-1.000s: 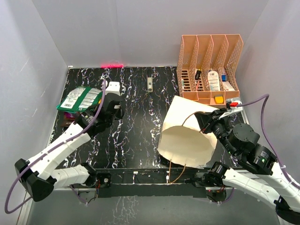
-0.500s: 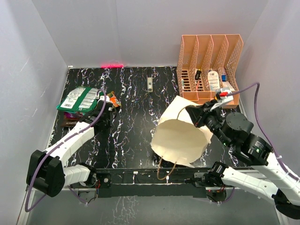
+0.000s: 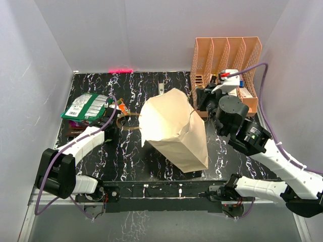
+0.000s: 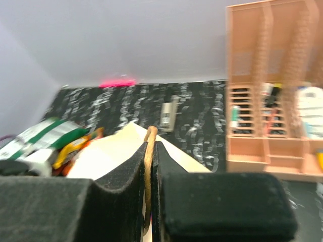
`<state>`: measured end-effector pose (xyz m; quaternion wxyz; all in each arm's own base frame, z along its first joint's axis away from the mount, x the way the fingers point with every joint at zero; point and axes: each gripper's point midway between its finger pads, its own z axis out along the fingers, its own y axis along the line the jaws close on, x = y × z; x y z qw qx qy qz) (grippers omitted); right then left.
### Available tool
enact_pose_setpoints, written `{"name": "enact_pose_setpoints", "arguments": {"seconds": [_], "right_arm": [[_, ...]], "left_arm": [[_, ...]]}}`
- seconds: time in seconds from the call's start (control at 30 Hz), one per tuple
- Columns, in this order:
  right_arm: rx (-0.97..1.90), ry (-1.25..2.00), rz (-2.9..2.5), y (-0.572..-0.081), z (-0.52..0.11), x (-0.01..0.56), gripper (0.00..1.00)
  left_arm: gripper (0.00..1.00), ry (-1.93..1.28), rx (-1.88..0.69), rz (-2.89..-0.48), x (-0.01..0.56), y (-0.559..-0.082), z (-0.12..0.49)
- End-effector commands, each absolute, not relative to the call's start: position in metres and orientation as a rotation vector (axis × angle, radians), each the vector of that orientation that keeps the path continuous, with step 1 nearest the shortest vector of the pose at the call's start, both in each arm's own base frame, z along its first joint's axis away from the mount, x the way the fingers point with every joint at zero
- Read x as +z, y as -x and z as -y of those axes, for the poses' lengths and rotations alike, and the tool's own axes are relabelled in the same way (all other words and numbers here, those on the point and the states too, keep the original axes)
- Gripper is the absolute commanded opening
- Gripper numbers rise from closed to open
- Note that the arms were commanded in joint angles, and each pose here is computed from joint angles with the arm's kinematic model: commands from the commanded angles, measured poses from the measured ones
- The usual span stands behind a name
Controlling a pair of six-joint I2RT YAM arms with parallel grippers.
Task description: Take the snacks out of the paper bag
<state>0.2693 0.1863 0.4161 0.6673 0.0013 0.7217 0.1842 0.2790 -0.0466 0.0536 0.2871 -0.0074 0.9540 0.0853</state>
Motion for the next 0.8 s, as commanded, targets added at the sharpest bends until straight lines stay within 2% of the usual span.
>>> {"name": "enact_pose_setpoints", "arguments": {"seconds": [0.0, 0.2, 0.37, 0.6, 0.77], "right_arm": [[0.108, -0.281, -1.535, -0.266, -0.102, 0.423, 0.08], [-0.003, -0.320, -1.514, -0.238, -0.050, 0.413, 0.08], [0.027, -0.304, -1.595, -0.225, -0.045, 0.375, 0.08], [0.106, -0.307, -1.618, -0.217, -0.047, 0.364, 0.12], [0.052, -0.277, -1.634, -0.216, -0.041, 0.368, 0.17]], "left_arm": [[0.16, 0.042, 0.182, -2.538, 0.064, -0.282, 0.051], [0.28, 0.037, 0.156, -2.560, 0.062, -0.282, 0.055], [0.52, 0.002, 0.093, -2.612, 0.062, -0.280, 0.065], [0.68, -0.116, -0.087, -2.573, 0.076, -0.277, 0.087], [0.87, -0.191, -0.237, -2.462, 0.099, -0.276, 0.105]]}}
